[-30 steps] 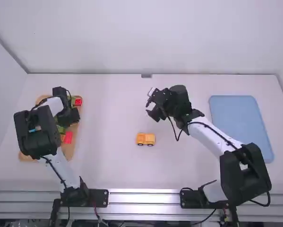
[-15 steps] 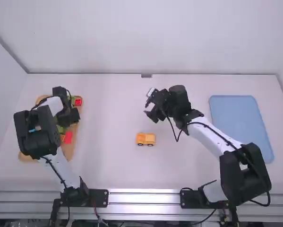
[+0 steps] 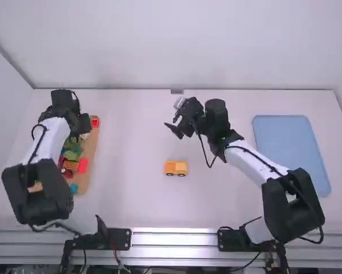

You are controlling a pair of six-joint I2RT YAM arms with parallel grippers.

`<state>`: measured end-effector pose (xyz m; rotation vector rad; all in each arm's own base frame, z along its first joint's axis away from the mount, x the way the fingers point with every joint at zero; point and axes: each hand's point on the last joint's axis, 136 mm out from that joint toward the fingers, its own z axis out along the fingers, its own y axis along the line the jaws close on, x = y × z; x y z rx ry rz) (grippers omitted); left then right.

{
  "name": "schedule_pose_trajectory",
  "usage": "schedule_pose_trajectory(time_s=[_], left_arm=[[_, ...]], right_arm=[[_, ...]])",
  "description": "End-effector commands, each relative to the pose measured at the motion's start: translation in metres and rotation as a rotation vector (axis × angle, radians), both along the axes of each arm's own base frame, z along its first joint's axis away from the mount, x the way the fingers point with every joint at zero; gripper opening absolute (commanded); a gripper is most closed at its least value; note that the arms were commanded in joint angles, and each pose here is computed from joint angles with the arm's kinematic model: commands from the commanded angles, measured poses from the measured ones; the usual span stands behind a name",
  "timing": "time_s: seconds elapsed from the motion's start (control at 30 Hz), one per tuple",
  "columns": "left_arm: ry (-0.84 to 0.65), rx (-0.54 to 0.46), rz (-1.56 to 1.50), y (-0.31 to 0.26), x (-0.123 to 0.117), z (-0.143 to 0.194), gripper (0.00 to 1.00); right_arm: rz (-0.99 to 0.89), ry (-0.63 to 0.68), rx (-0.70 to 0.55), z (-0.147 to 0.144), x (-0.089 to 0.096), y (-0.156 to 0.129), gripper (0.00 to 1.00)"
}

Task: Assemble lego blocks to make yellow taxi

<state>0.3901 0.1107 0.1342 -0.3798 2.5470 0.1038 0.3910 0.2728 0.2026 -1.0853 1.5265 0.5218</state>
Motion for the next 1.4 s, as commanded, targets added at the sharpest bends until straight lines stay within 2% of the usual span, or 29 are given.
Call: schedule_pose_trajectory(time_s=[0.0,0.13,0.2,0.27,0.3,0.47,0.5,0.6,0.67,0.9,0.93,1.03,1.17,1.37], left_arm=[[-0.042,-0.049,-0.268,-0.057,-0.006,-0.002,0.06],[-0.224,-0.137,-0.548,-0.125,-0.008,0.016,0.15],[-0.310,-0.190,-0.676,-0.153,-0.013,0.026,0.15],[-0.422,-0.274,-0.843,-0.189,-0.022,0.038,0.02],[-0.481,-0.328,-0.922,-0.208,-0.027,0.044,0.02],[-0.609,-0.422,-1.111,-0.246,-0.045,0.052,0.05],[-0.656,-0.438,-1.173,-0.258,-0.049,0.054,0.06],[-0.695,-0.475,-1.204,-0.269,-0.050,0.056,0.09],[-0.715,-0.502,-1.195,-0.275,-0.048,0.057,0.08],[-0.788,-0.542,-1.298,-0.290,-0.051,0.059,0.06],[-0.812,-0.552,-1.336,-0.292,-0.053,0.061,0.05],[-0.806,-0.570,-1.298,-0.291,-0.047,0.059,0.04],[-0.824,-0.572,-1.268,-0.288,-0.039,0.061,0.02],[-0.859,-0.556,-1.293,-0.293,-0.040,0.068,0.03]], right_arm=[[0.091,0.123,0.105,-0.008,-0.002,0.009,0.98],[0.212,0.211,0.210,-0.004,0.003,0.015,0.98],[0.299,0.239,0.242,0.000,-0.001,0.017,0.98],[0.427,0.266,0.271,0.006,-0.009,0.019,0.98],[0.511,0.278,0.285,0.010,-0.015,0.020,0.98],[0.746,0.312,0.314,0.018,-0.034,0.020,0.98],[0.787,0.359,0.324,0.021,-0.037,0.020,0.98],[0.783,0.406,0.330,0.022,-0.035,0.022,0.99],[0.809,0.406,0.328,0.021,-0.040,0.025,1.00],[0.845,0.416,0.325,0.022,-0.048,0.031,0.90],[0.854,0.419,0.323,0.021,-0.051,0.035,0.85],[0.857,0.420,0.323,0.021,-0.053,0.036,0.80],[0.857,0.420,0.323,0.021,-0.052,0.036,0.67],[0.860,0.417,0.322,0.021,-0.053,0.037,0.59]])
